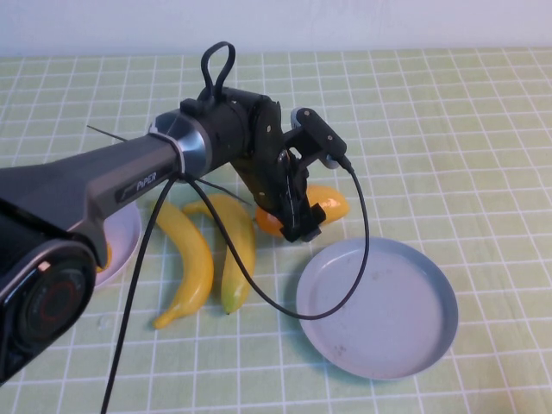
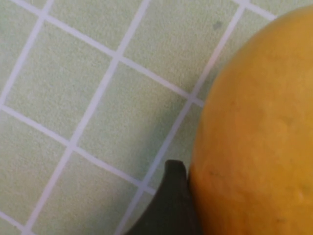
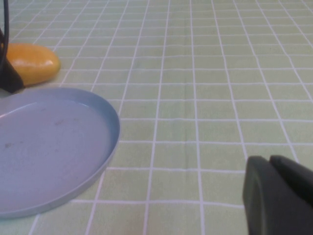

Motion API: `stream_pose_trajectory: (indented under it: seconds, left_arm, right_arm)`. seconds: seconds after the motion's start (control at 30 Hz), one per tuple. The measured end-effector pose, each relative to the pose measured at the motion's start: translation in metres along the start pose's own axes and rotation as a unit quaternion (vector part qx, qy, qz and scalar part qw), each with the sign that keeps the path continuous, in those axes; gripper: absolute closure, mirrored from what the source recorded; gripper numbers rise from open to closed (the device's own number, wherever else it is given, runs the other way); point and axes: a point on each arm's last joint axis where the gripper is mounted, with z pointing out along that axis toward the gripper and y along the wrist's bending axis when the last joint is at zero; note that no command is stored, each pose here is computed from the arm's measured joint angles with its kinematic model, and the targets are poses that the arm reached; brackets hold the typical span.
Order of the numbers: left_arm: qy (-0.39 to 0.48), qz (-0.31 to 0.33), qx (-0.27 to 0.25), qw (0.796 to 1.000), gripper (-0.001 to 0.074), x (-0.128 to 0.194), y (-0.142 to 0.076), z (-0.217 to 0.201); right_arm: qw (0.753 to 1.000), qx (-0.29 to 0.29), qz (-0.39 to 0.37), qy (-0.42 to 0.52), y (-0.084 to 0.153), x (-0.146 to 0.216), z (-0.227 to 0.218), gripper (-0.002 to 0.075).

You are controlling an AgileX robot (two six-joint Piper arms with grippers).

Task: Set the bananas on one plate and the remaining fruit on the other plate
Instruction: Put one type of fruit in the left plate

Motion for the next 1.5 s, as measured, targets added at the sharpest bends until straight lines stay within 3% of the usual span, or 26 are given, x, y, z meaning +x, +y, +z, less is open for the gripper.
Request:
stream_pose_trajectory:
  seconds: [0.17, 0.3, 0.43, 0.6, 0.83, 0.93, 1.2, 1.5]
  left_arm:
    - [-0.012, 0.002, -0.006, 1.000, 0.0171, -0.006, 0.001, -0.021]
    - [-0.008, -0.027, -0.011, 1.000, 0.0171, -0.015, 0.005, -0.064]
    - [0.011, -0.067, -0.061, 0.996, 0.0171, -0.015, 0.019, -0.111]
    - [0.084, -0.025, -0.117, 0.989, 0.0171, 0.012, 0.047, -0.145]
    - [0.103, -0.042, -0.138, 0.984, 0.0171, 0.062, 0.089, -0.184]
    - [0.109, -0.012, -0.118, 0.987, 0.0171, 0.086, 0.105, -0.190]
    - [0.143, 0.154, -0.023, 0.977, 0.0171, 0.132, 0.126, -0.160]
    - [0.148, 0.171, 0.029, 0.974, 0.0171, 0.148, 0.136, -0.121]
  right_arm:
    - [1.000, 0.000, 0.000, 0.000, 0.000, 0.000, 0.000, 0.0743]
    - [1.000, 0.000, 0.000, 0.000, 0.000, 0.000, 0.000, 0.0743]
    - [1.000, 0.000, 0.000, 0.000, 0.000, 0.000, 0.000, 0.0743]
    - [1.000, 0.000, 0.000, 0.000, 0.000, 0.000, 0.000, 0.0743]
    - [1.000, 0.000, 0.000, 0.000, 0.000, 0.000, 0.000, 0.0743]
    - [1.000, 0.000, 0.000, 0.000, 0.000, 0.000, 0.000, 0.0743]
    - [1.000, 0.000, 0.000, 0.000, 0.000, 0.000, 0.000, 0.0743]
    - [1.000, 0.000, 0.000, 0.000, 0.000, 0.000, 0.000, 0.0743]
